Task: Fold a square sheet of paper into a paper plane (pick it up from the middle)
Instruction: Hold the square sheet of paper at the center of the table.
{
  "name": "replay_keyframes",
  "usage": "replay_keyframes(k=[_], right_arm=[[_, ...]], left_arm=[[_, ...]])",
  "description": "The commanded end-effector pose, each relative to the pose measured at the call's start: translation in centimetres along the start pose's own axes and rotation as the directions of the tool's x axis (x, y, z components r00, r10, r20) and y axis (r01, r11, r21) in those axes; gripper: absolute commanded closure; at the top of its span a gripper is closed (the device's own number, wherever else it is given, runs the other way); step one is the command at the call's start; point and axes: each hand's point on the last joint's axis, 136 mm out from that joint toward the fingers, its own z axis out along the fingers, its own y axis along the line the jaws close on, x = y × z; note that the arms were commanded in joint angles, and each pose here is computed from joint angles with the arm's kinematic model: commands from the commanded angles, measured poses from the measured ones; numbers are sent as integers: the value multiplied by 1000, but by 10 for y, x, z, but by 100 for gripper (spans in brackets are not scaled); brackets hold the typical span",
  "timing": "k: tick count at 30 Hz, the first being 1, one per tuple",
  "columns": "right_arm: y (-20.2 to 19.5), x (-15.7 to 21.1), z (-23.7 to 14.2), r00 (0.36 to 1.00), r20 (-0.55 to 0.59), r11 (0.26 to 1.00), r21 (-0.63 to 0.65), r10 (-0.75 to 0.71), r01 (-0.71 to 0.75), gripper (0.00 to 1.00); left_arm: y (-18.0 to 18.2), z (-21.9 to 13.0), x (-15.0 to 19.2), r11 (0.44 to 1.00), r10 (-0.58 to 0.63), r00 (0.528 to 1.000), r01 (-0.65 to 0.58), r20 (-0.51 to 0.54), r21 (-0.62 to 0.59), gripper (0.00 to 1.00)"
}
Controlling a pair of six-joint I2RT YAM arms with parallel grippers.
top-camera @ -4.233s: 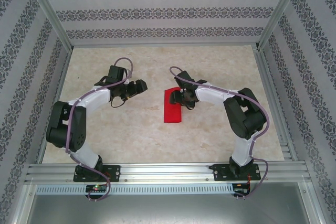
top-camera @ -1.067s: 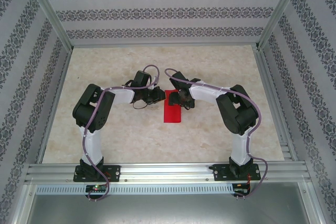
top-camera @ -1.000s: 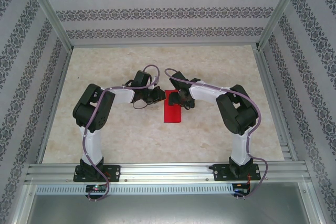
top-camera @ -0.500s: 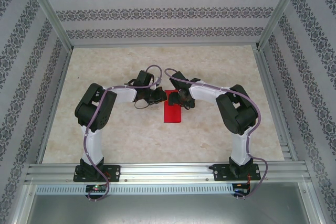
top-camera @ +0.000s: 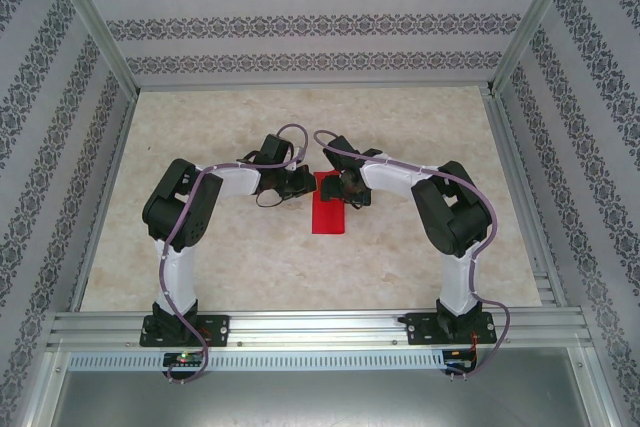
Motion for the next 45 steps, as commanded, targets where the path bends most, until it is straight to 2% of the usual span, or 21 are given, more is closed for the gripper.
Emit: replay_keyframes(k=[1, 10, 14, 20, 29, 33, 37, 40, 42, 45], right_arm=[[-30, 99, 93, 944, -330, 1000, 24, 6, 2, 18], [-30, 102, 95, 941, -339, 1000, 23, 7, 1, 18], [-30, 102, 95, 940, -341, 1000, 22, 7, 1, 18], [-30, 103, 96, 939, -345, 1000, 23, 9, -2, 18], [-23, 96, 86, 945, -326, 1000, -9, 19, -23, 18], [-2, 68, 58, 967, -252, 993, -100, 31, -58, 18], [17, 26, 3, 993, -106, 977, -203, 46, -67, 18], [16, 2, -36, 997, -3, 966, -245, 82, -80, 18], [10, -9, -56, 992, 58, 958, -271, 113, -94, 21], [14, -21, -79, 984, 127, 940, -330, 129, -80, 31]], left_arm=[[-13, 3, 2, 999, 31, 999, -30, -14, 39, 95], [-2, 9, 9, 1000, 13, 998, -13, -62, -1, 96], [-7, 12, 10, 999, 7, 997, -5, -82, 32, 96], [3, 14, 15, 1000, -5, 995, 3, -101, -20, 96], [33, 15, 28, 985, -72, 985, 46, -155, -167, 97], [43, 17, 34, 978, -86, 981, 49, -176, -205, 98], [50, 18, 37, 973, -89, 979, 46, -184, -225, 98], [54, 19, 38, 971, -89, 978, 43, -187, -237, 99], [56, 19, 39, 969, -87, 978, 38, -190, -245, 99], [59, 20, 40, 966, -89, 977, 37, -194, -255, 99]])
